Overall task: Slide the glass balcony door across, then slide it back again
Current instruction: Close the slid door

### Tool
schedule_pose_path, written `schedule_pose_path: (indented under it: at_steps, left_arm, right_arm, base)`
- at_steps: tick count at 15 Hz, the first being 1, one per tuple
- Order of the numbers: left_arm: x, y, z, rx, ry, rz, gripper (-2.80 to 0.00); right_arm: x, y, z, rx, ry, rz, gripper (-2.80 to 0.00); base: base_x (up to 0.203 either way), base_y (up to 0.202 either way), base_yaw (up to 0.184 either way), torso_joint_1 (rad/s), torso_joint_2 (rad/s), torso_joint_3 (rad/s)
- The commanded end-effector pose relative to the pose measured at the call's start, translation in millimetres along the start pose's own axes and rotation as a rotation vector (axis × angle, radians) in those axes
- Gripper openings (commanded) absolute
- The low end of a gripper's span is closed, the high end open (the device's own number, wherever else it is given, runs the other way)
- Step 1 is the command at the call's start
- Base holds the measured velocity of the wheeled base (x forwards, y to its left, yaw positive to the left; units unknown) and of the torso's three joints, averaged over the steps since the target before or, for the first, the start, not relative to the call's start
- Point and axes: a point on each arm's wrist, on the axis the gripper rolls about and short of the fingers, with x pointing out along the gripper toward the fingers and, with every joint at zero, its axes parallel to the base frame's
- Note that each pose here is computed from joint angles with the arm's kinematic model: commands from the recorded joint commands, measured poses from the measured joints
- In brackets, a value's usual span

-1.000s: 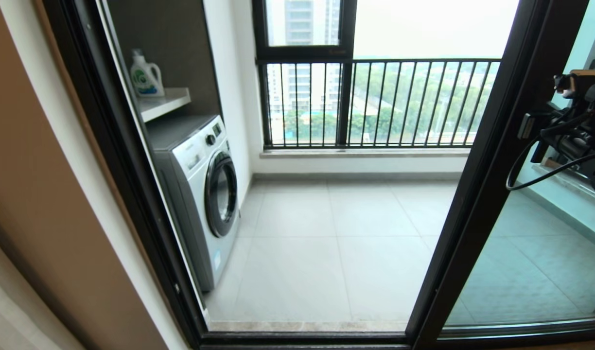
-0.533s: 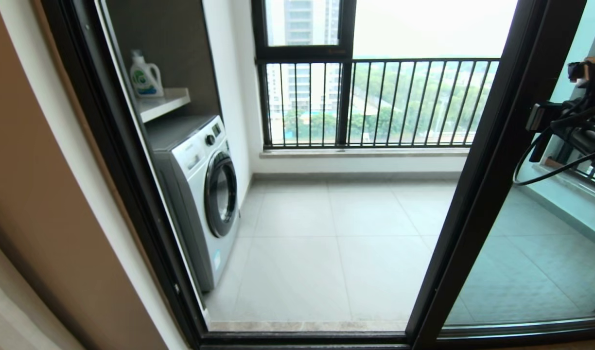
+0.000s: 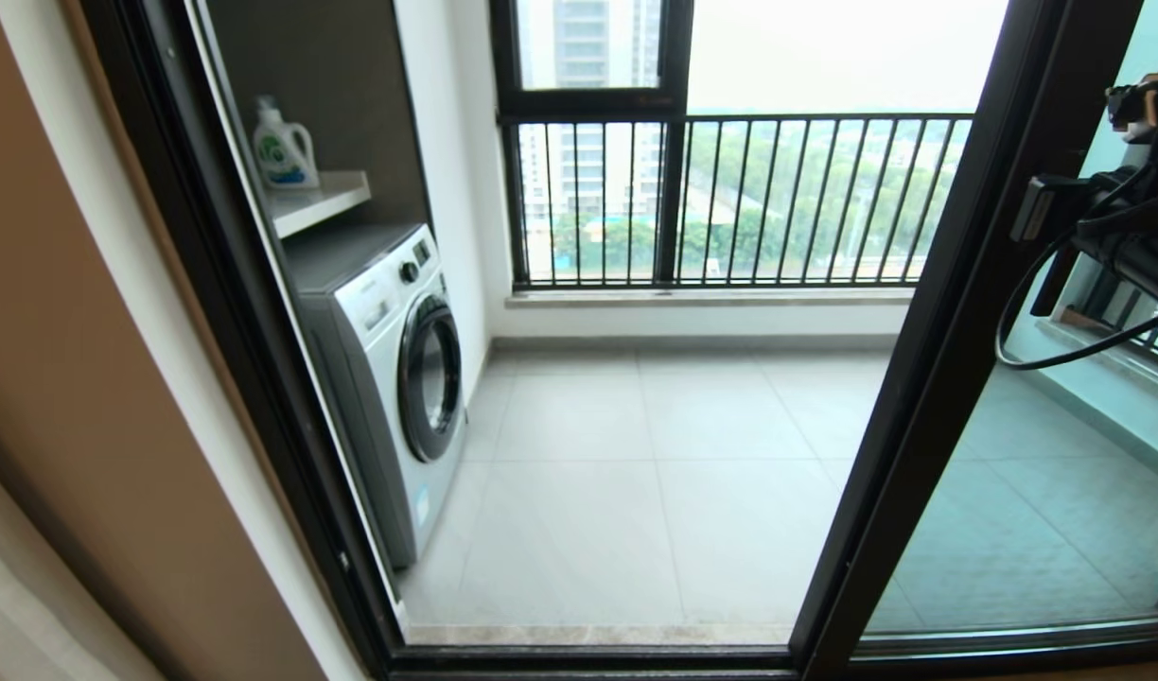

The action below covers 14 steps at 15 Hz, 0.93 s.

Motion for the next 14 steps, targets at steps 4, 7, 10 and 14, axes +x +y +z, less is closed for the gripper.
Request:
schedule_pose_path:
  at_steps: [4,7,10,14]
  left_arm:
    - [0.1,0.0,0.0,0.0,0.002,0.0,-2.8]
    - [0.1,0.0,0.0,0.0,0.002,0.0,-2.8]
    - [0.1,0.0,0.0,0.0,0.002,0.0,-2.8]
    - [0.1,0.0,0.0,0.0,0.002,0.0,-2.8]
  right_arm:
    - [-23.6,-3.4,5.5,-0.002,0.001,-0.004,-2.8]
    - [-37.4,-25.4,4.8,-0.013,0.015,-0.087,-2.8]
    - [-43.0,-63.5,-1.4,-0.034,0.041,-0.217,-2.8]
    - [-42.7,-99.1,-20.5,-0.041,0.147,-0.319,-2.8]
  base:
    - [0.0,0.0,0.0,0.0,0.0,0.0]
    - [0.0,0.0,0.0,0.0,0.0,0.0]
    - [0.0,0.0,0.0,0.0,0.0,0.0]
    - [0.0,0.0,0.0,0.0,0.0,0.0]
